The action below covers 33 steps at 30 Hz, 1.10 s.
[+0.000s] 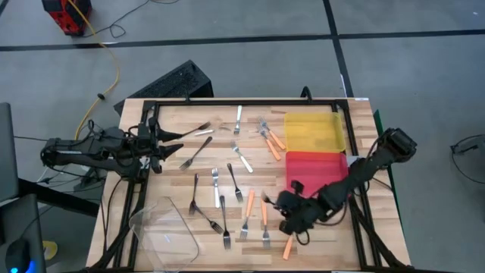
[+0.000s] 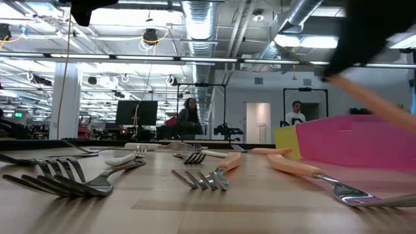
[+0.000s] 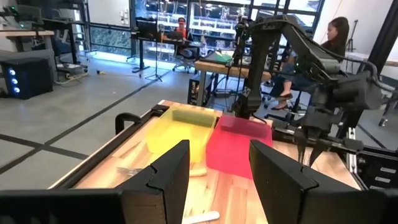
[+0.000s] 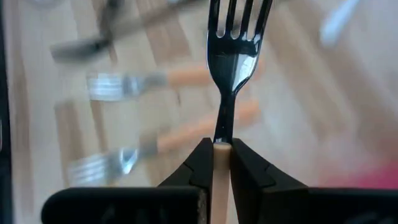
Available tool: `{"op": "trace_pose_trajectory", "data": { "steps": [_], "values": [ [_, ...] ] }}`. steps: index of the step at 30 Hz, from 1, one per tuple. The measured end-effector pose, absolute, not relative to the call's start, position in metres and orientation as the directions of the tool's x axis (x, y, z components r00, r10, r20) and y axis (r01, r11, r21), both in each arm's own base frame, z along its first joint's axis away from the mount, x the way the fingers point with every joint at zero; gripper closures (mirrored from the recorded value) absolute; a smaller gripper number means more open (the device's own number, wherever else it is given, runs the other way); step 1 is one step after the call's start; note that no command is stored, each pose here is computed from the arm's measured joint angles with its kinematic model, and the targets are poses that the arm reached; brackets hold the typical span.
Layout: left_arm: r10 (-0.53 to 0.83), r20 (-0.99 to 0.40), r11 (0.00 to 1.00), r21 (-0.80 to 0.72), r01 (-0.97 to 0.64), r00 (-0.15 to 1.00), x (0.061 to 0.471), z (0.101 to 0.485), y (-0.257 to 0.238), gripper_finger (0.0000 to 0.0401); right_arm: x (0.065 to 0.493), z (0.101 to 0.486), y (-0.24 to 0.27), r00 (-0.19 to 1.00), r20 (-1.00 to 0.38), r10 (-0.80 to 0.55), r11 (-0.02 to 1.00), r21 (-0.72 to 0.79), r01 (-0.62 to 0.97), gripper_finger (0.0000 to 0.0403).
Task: Sort silverware by color (type)
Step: Put the orange fork into the transparent bin
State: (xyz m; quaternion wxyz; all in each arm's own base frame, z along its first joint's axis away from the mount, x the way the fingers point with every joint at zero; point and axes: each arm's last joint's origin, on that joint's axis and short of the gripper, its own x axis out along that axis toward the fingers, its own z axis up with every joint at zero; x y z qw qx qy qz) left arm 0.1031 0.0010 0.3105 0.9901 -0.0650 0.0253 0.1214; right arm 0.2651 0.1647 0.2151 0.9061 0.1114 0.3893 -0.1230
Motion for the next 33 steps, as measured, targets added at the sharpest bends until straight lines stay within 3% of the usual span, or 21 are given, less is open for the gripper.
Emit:
{"op": "trace_pose_trajectory", "data": {
  "steps": [7, 16, 24, 33],
  "values": [
    [0.238, -0.066, 0.961, -0.126, -0.245, 0.969, 0.103, 0.310, 0.001, 0.0250, 0.314, 0.237, 0.123, 0.840, -0.516, -0.169, 0.978, 0.020, 0.209, 0.0348],
    [0.239, -0.060, 0.956, -0.161, -0.246, 0.969, 0.103, 0.311, 0.001, 0.0250, 0.367, 0.246, 0.099, 0.990, -0.139, -0.019, 1.000, -0.023, 0.016, 0.0348],
    [0.240, -0.054, 0.951, -0.186, -0.246, 0.969, 0.103, 0.312, 0.001, 0.0250, 0.438, 0.237, 0.111, 0.979, 0.100, 0.178, 0.983, -0.071, -0.171, 0.0348],
    [0.240, -0.027, 0.951, -0.196, -0.241, 0.970, 0.102, 0.314, 0.001, 0.0250, 0.521, 0.227, 0.138, 0.901, 0.136, 0.412, 0.911, -0.096, -0.402, 0.0340]
  ]
}}
